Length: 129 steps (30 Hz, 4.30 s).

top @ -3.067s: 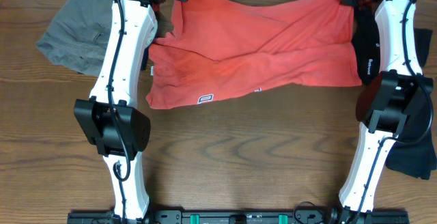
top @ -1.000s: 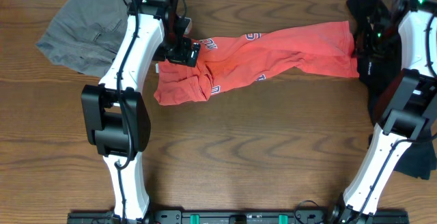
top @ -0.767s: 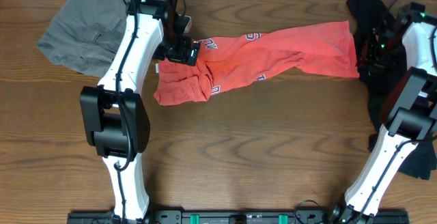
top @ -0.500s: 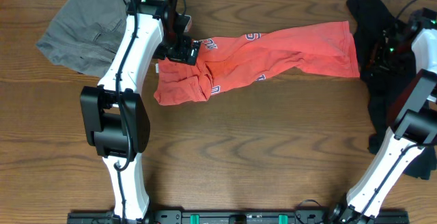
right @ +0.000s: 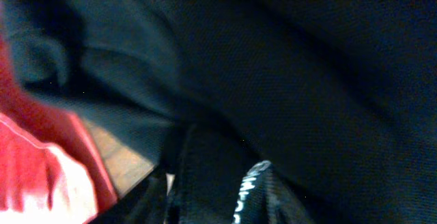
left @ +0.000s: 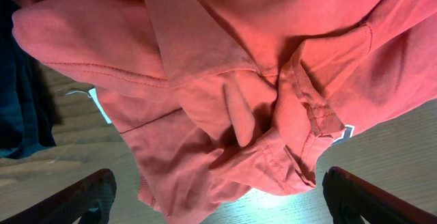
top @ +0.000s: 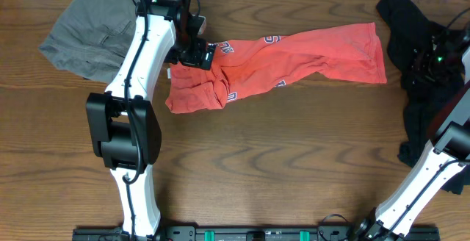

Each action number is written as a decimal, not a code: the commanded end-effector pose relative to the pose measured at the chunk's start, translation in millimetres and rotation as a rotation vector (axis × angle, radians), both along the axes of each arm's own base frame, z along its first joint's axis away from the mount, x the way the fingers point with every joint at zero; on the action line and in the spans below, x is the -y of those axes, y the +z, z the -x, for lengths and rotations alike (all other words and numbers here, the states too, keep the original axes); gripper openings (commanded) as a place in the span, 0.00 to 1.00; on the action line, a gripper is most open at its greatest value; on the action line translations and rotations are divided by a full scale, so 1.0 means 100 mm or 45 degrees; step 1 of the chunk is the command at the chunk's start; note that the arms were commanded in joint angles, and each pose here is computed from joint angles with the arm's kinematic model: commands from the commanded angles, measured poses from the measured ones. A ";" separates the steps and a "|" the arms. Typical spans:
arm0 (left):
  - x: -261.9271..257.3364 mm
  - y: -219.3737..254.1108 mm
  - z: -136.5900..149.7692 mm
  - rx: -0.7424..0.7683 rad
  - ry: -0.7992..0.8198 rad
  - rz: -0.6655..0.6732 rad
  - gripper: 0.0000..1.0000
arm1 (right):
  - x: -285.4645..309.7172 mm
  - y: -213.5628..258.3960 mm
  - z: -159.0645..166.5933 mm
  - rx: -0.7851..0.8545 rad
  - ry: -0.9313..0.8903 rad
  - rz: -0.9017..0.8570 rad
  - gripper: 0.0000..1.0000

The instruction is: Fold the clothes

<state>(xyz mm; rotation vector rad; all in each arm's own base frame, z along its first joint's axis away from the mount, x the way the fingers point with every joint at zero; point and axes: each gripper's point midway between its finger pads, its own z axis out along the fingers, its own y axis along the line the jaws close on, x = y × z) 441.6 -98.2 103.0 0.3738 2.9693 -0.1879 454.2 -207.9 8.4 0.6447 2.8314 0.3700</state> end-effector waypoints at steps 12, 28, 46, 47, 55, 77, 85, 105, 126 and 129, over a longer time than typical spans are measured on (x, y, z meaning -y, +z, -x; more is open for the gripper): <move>-0.01 0.22 -0.06 0.078 -0.005 0.001 0.98 | -0.57 0.73 -0.50 0.246 0.256 -0.106 0.68; -0.01 0.22 -0.06 0.078 -0.005 0.001 0.98 | -0.99 0.37 -0.61 0.028 0.332 0.261 0.68; -0.01 0.22 -0.06 0.076 -0.006 0.000 0.98 | -1.05 -0.06 -0.43 -0.037 0.301 0.177 0.68; -0.01 0.22 -0.06 0.076 -0.006 0.000 0.98 | -1.05 -0.08 -0.41 -0.044 0.299 0.174 0.68; -0.01 0.22 -0.06 0.076 -0.006 0.000 0.98 | -1.11 -0.32 -0.25 -0.092 0.265 0.104 0.63; -0.01 0.22 -0.06 0.078 -0.005 0.000 0.98 | -0.44 0.90 -0.34 0.176 0.150 0.039 0.01; -0.01 0.22 -0.06 0.078 -0.005 0.000 0.98 | -0.77 1.32 -0.26 0.218 0.262 0.027 0.01; -0.01 0.22 -0.08 0.088 -0.011 0.001 0.98 | -2.89 1.23 -0.28 0.137 0.849 0.148 0.09; 0.02 0.16 -0.06 0.072 -0.013 0.019 0.98 | -3.49 0.97 -0.23 0.088 0.984 0.148 0.44; 0.10 0.05 0.00 0.025 -0.025 0.079 0.98 | -3.35 1.11 -0.27 0.109 0.946 0.153 0.51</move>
